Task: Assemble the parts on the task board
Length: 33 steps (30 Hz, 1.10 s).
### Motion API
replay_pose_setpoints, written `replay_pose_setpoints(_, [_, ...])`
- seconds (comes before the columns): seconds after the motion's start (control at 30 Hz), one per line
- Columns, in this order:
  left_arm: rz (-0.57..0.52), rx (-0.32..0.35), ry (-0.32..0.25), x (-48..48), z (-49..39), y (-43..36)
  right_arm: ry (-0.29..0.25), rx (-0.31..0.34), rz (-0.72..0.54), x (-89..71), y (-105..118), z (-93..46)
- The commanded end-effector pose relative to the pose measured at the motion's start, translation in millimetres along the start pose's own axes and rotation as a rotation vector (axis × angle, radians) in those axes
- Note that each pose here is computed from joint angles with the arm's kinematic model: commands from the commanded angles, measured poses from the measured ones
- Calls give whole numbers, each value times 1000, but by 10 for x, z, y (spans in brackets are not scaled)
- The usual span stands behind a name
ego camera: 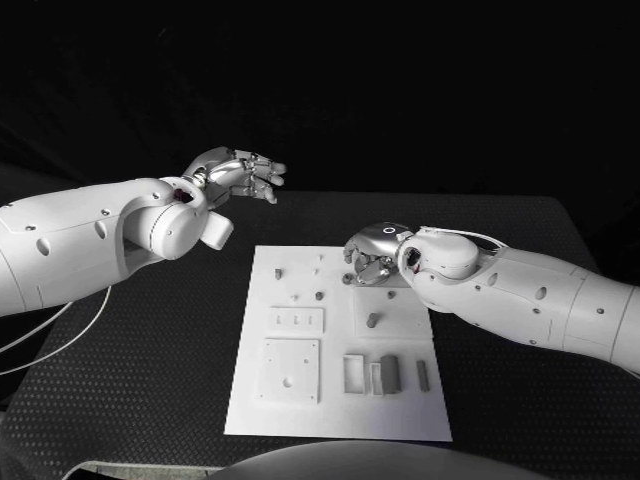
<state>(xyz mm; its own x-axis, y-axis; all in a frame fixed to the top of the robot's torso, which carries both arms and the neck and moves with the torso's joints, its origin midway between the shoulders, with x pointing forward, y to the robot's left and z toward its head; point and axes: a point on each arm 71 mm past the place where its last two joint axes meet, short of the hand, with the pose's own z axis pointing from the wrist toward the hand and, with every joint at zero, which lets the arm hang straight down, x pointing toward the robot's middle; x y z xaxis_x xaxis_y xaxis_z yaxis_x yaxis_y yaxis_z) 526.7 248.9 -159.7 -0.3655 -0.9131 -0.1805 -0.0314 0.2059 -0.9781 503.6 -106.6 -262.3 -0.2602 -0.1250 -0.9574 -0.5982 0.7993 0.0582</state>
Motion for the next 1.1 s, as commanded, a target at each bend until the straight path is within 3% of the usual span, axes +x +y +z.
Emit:
replay_pose_setpoints(0.03, [2, 17, 16, 16, 9, -38, 11, 4, -21, 31, -2, 5])
replay_pose_setpoints(0.5, [4, 26, 18, 28, 27, -87, 4, 6, -28, 146, 87, 86])
replay_pose_setpoints(1.1, [5, 28, 23, 43, 42, -99, 6, 11, -32, 150, 77, 83])
